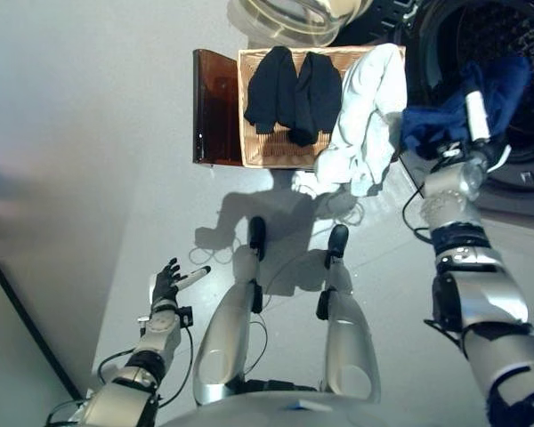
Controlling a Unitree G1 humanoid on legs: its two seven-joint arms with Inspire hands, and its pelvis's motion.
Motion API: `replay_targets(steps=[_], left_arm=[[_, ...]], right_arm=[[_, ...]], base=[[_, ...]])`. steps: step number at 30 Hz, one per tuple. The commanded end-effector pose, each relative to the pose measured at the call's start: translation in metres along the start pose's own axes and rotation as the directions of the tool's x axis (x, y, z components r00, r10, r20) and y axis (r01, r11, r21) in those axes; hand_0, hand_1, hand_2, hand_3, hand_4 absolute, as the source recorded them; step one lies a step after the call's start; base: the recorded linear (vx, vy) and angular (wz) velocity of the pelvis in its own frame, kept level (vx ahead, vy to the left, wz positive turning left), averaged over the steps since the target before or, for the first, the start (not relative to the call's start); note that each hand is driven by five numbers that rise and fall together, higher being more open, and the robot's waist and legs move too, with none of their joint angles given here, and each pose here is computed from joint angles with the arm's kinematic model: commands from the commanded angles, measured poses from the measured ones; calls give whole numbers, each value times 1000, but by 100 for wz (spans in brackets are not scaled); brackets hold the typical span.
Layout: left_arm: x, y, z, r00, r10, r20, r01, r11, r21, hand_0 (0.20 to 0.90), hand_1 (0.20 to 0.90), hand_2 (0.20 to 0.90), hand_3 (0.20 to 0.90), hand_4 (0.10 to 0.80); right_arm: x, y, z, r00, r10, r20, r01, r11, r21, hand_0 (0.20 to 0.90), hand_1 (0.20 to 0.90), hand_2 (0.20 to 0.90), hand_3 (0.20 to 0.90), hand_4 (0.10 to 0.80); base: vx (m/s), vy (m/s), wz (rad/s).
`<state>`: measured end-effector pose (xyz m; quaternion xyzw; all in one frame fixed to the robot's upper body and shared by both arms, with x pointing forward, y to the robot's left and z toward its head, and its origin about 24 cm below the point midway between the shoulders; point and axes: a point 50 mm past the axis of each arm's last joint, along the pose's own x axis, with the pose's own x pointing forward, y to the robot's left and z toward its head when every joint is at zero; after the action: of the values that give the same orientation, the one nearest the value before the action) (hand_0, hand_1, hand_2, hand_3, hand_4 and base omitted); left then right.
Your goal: Pick up the clothes and place them into the washing machine
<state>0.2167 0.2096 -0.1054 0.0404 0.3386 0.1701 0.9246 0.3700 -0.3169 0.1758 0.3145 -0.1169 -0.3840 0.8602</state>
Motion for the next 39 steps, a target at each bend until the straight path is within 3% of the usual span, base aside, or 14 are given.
replay_targets(steps=[1, 16, 26, 39], left_arm=[[-13, 20, -49, 987, 54, -154, -38, 994, 105, 900, 900, 900, 900, 800], [-11, 22, -46, 989, 28, -145, -12, 993, 117, 900, 900, 900, 900, 800], [-11, 16, -41, 992, -4, -124, 15, 996, 88, 900, 900, 900, 900, 800], [-10, -7, -11, 996, -84, 6, 84, 996, -20, 900, 900, 900, 900, 800]], right_arm=[[11, 23, 74, 970, 70, 231, -87, 994, 65, 200, 200, 200, 200, 300], [14, 56, 168, 937, 76, 340, -131, 981, 144, 200, 200, 200, 200, 300], [18, 52, 176, 948, 70, 312, -128, 977, 169, 200, 200, 200, 200, 300], [13, 67, 162, 956, 98, 276, -162, 962, 221, 200, 200, 200, 200, 300]], base=[[0, 0, 0], [19, -16, 2], [7, -12, 2], [-20, -1, -4]])
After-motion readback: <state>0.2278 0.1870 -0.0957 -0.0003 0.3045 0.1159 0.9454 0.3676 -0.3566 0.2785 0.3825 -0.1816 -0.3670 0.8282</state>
